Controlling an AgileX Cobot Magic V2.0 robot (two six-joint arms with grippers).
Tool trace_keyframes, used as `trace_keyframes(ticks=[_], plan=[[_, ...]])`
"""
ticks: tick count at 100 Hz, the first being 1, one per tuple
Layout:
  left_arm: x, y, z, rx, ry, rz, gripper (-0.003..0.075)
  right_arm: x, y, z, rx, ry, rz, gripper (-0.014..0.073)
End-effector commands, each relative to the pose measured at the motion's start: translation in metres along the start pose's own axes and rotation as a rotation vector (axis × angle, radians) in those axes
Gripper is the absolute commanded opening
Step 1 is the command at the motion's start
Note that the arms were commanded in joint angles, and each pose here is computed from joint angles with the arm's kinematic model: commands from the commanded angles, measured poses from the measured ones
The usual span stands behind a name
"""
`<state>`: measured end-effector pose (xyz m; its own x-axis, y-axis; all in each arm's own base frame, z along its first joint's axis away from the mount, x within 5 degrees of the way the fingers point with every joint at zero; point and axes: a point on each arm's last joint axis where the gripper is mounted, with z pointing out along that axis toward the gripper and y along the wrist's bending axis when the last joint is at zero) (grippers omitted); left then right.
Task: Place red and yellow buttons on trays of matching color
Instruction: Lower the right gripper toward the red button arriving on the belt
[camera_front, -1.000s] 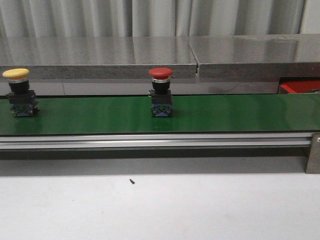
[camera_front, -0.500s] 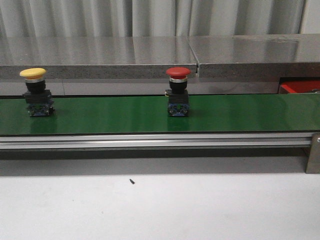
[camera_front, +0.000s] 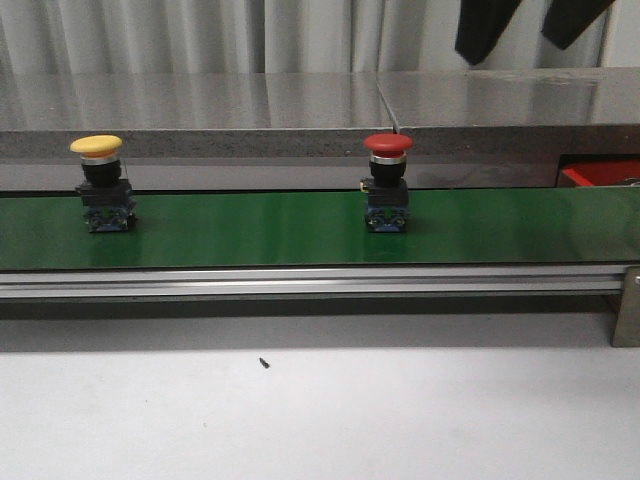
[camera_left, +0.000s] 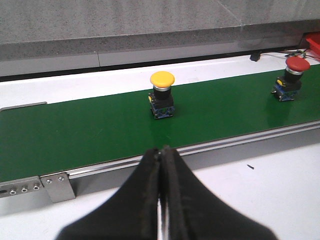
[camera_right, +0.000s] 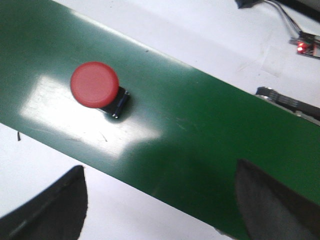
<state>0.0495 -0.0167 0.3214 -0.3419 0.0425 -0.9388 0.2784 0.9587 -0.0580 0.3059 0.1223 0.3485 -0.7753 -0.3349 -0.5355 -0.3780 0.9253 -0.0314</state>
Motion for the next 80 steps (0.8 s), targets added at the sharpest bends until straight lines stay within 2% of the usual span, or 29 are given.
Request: trace_keyframes(ticks=[1, 22, 64, 71, 80], plan=[[-0.013, -0.002, -0.003, 0.016, -0.084, -0.017, -0.0019, -0.014, 0.004, -0.011, -0.010, -0.041, -0.014, 0.0598], [-0.013, -0.002, -0.003, 0.016, -0.084, -0.017, -0.0019, -0.024, 0.008, 0.019, -0.035, 0.086, -0.006, 0.0598], [-0.013, -0.002, -0.003, 0.016, -0.084, -0.017, -0.0019, -0.041, 0.011, 0.066, -0.057, 0.115, 0.008, 0.0594], [-0.013, -0.002, -0.003, 0.016, -0.084, -0.017, -0.0019, -0.040, 0.012, 0.072, -0.058, 0.131, 0.008, 0.0554], [-0.013, -0.002, -0.003, 0.016, -0.084, -0.017, -0.0019, -0.041, 0.012, 0.077, -0.058, 0.129, 0.009, 0.0426]])
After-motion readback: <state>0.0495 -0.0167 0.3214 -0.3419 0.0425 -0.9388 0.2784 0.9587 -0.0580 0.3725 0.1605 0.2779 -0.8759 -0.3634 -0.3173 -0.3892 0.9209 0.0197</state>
